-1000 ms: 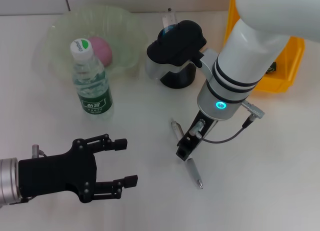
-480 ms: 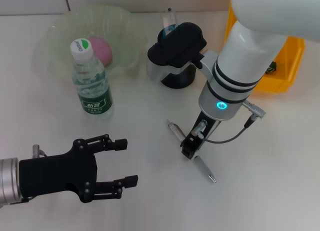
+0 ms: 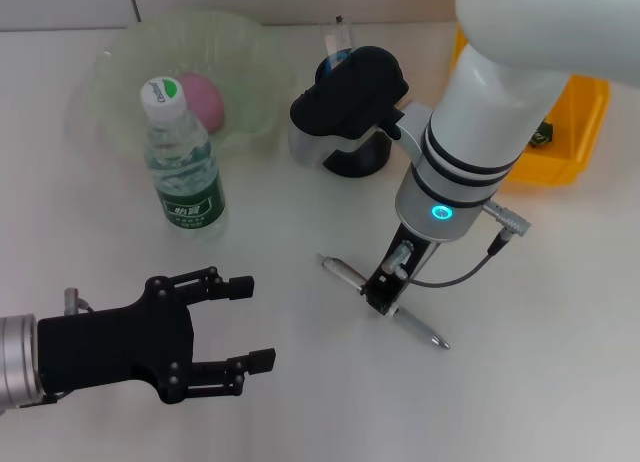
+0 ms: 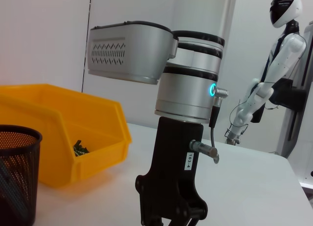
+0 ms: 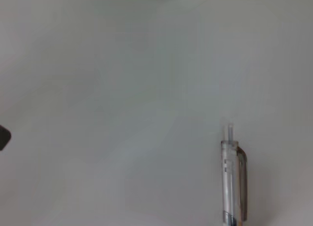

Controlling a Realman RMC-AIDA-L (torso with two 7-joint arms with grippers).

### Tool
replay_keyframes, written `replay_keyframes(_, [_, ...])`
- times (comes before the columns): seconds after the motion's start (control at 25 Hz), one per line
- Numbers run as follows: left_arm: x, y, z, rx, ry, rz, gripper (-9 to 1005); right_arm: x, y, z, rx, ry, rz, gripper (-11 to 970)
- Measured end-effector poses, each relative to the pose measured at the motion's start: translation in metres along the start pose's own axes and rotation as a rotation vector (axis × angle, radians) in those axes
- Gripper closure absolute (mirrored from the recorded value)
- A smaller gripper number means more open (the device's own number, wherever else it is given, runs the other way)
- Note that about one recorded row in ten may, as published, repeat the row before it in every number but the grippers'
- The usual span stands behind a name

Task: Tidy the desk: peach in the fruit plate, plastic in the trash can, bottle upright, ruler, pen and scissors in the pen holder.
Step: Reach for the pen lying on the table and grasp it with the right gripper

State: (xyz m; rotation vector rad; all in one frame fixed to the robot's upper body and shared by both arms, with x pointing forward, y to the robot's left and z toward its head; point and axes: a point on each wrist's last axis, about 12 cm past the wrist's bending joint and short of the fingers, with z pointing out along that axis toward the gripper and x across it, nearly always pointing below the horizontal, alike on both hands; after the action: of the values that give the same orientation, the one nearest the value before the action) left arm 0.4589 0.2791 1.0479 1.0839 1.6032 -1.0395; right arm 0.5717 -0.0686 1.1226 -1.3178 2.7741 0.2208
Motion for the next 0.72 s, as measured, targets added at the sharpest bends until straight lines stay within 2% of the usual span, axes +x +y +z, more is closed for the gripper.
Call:
replay_keyframes(0.32, [0.0000,-0.0001,0.0001,0.001,0.000,0.000,185,0.0001,0.0017,-0.0013,0.001,0.018,-0.015,820])
replay_keyframes(0.72, [-0.0008,0.0007,0.0004,0.001,-0.001,0.001,185,-0.0006,0.0061,-0.0047,-0.004,-0.003,-0.040,839])
